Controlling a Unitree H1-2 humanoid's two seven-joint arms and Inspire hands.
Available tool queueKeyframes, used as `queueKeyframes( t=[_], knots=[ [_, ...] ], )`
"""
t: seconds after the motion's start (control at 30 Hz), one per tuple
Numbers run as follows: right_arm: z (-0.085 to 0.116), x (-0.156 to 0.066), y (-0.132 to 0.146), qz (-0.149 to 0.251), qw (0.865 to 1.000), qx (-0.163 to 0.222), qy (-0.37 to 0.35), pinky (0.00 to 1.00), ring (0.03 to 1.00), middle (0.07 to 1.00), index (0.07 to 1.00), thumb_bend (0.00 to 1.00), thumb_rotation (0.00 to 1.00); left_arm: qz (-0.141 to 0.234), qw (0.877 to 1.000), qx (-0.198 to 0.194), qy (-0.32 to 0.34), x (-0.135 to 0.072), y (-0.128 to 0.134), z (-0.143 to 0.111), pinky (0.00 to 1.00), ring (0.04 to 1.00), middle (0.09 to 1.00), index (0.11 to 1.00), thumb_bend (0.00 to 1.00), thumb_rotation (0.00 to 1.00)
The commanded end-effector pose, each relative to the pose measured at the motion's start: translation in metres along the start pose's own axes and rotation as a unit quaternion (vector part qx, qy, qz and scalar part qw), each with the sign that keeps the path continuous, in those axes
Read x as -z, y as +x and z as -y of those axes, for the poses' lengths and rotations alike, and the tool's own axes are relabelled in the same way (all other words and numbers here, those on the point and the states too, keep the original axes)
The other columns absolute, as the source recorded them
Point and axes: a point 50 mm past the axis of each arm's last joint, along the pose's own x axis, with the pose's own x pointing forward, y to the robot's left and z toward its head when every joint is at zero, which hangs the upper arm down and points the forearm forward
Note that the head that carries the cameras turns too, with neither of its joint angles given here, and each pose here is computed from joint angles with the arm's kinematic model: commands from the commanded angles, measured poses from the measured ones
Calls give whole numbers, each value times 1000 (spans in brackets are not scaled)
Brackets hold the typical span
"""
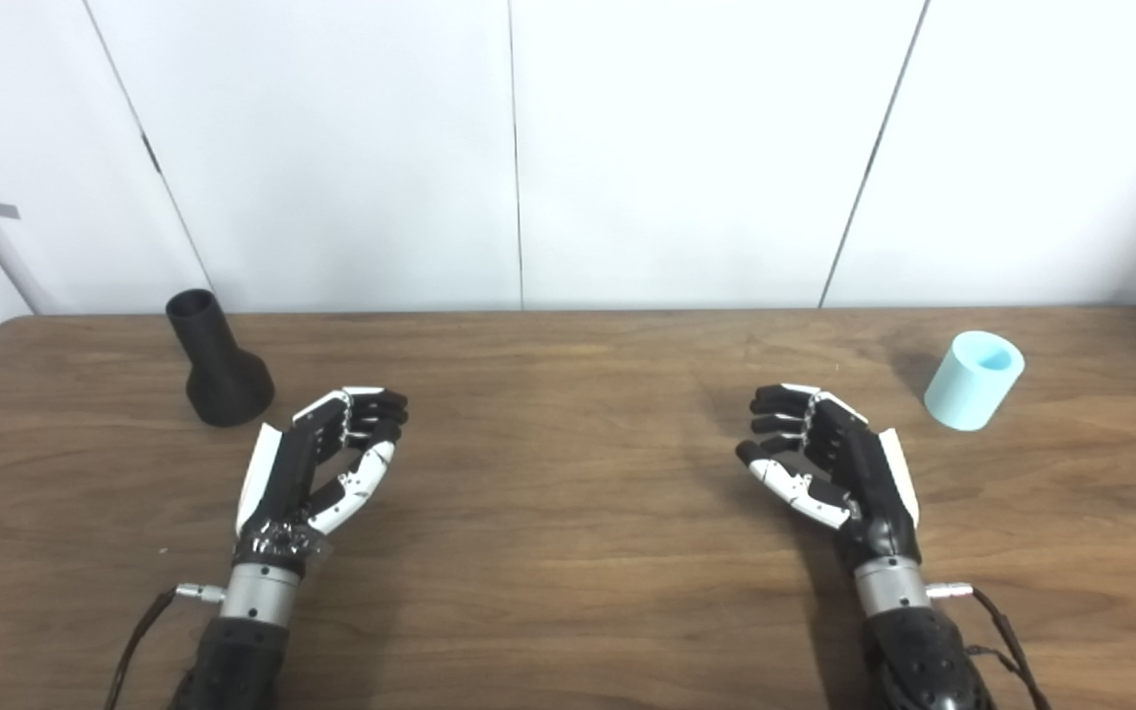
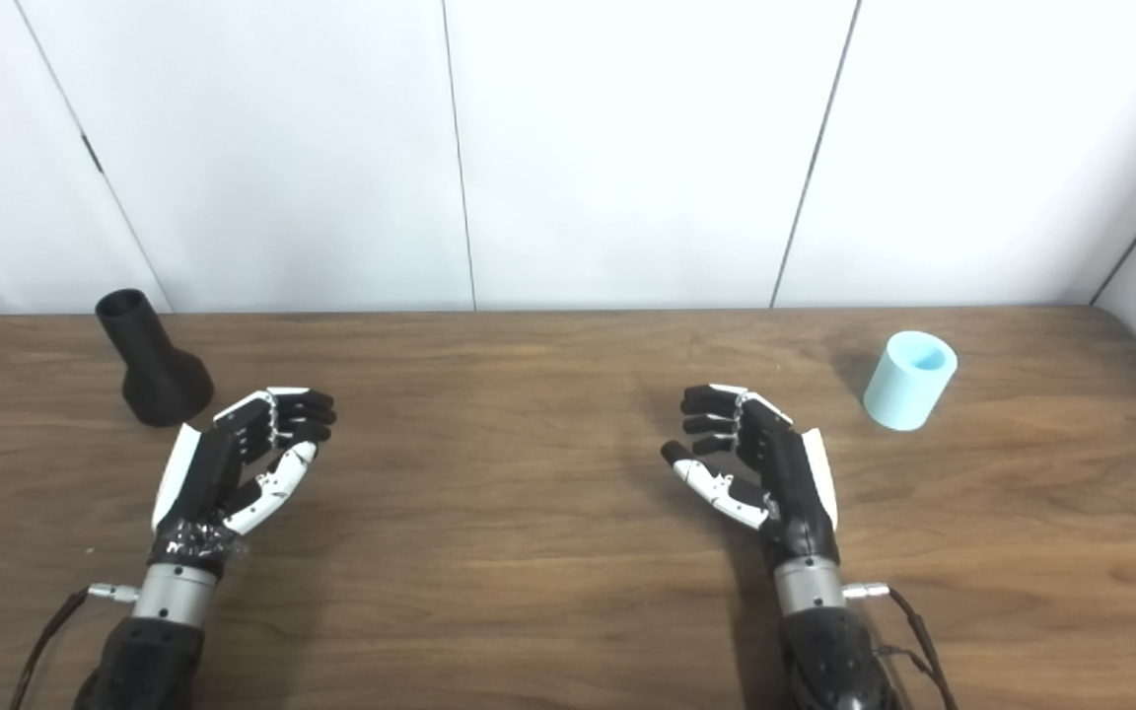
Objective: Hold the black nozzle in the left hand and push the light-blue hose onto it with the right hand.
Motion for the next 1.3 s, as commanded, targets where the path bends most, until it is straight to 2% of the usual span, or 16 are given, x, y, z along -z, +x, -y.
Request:
queueKeyframes(
  t=[0.0,0.33,0.43,0.57,0.67,0.73,0.83,0.9,1.0,1.1,1.27],
  knots=[
    [5,5,-4,3,1000,3,-5,524,617,645,625,306,110,-29,1000,4,-3,15,-20,11,527,594,628,626,245,313],
    [4,3,-4,6,1000,4,-11,517,611,637,616,304,104,-24,1000,4,0,14,-20,12,525,593,629,626,240,314],
    [5,4,-5,5,1000,3,-8,522,613,638,618,305,97,-22,1000,4,-2,15,-20,12,526,595,630,625,234,274],
    [4,4,-5,3,1000,4,-8,521,614,638,618,308,112,-28,1000,0,-1,16,-20,10,520,591,629,627,258,286],
    [4,4,-5,4,1000,5,-1,520,613,637,617,308,100,-33,998,-31,48,16,-21,8,489,559,608,619,343,247],
    [4,4,-5,4,1000,6,0,520,612,636,614,315,89,-35,995,-56,75,17,-21,7,428,507,559,592,487,188],
    [4,4,-5,4,1000,6,-4,523,614,638,615,315,95,-32,993,-91,66,19,-20,7,389,468,521,563,558,134],
    [5,4,-5,2,1000,8,-4,522,613,636,614,317,104,-40,989,-123,67,20,-20,7,329,400,461,502,519,77],
    [5,4,-5,2,1000,9,-2,522,613,636,614,320,111,-43,982,-167,79,22,-19,3,286,350,428,487,515,65],
    [6,5,-5,4,1000,7,-7,523,613,637,616,315,122,-56,973,-204,96,23,-18,0,298,363,463,487,517,72],
    [7,6,-5,2,1000,6,-1,526,617,642,619,317,127,-53,966,-231,101,24,-18,-2,337,415,525,490,515,75]
  ],
)
